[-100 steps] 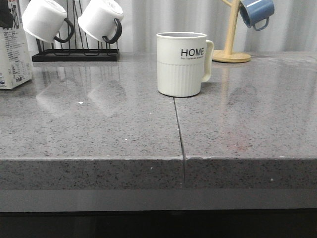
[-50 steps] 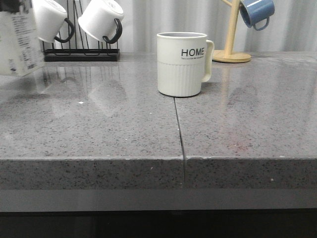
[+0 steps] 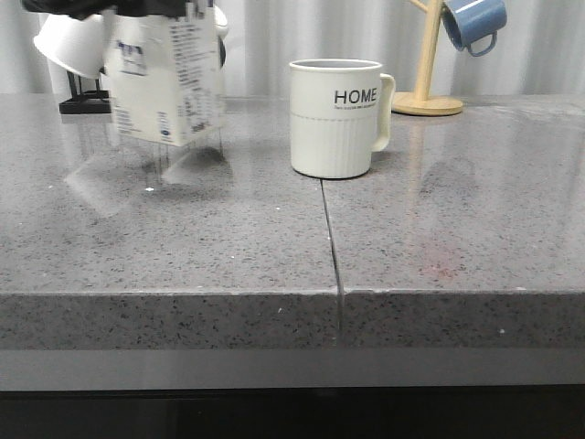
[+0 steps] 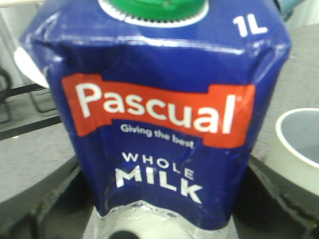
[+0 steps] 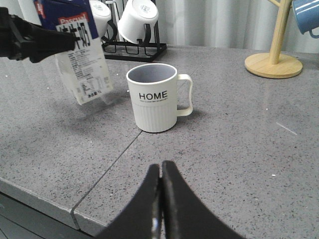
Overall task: Place milk next to cup
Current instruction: 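Carry the carton with the left gripper beside the HOME mug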
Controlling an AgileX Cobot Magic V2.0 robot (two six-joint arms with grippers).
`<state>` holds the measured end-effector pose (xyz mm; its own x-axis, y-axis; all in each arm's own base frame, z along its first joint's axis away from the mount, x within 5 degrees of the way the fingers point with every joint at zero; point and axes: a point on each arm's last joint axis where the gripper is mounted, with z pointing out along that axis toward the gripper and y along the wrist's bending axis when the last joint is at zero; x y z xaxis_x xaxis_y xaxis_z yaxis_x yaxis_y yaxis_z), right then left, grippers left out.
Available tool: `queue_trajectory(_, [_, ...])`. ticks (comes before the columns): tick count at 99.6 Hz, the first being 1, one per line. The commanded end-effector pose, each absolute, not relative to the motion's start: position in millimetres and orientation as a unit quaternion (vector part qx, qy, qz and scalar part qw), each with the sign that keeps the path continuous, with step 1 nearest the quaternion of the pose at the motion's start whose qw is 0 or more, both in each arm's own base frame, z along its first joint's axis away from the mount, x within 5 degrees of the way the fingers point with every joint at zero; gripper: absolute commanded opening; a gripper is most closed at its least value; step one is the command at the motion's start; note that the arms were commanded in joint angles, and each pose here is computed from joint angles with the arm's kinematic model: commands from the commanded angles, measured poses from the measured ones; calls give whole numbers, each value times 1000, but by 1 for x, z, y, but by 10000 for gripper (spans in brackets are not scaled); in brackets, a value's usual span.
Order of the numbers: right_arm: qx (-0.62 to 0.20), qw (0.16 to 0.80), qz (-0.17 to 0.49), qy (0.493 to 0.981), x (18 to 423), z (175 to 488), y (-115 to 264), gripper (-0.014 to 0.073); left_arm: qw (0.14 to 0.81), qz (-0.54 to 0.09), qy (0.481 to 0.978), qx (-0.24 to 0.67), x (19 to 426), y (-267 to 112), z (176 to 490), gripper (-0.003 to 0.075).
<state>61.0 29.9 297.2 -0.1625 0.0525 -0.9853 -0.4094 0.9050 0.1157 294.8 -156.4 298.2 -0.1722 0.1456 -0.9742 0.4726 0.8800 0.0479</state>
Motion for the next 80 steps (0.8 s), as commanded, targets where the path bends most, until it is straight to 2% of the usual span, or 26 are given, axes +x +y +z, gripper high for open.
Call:
queue_trajectory(1, [-115,671,184,709,61,313,29,-36,667,-164,700,195,294,-169,329,387])
queue_trajectory(33, [-115,671,184,709,61,313,29,-36,662,-186,701,192,310,-195,323,387])
queue_trajectory(80, [-115,671,184,709,61,313,29,-36,649,-185,711,198,321,-206,304,387])
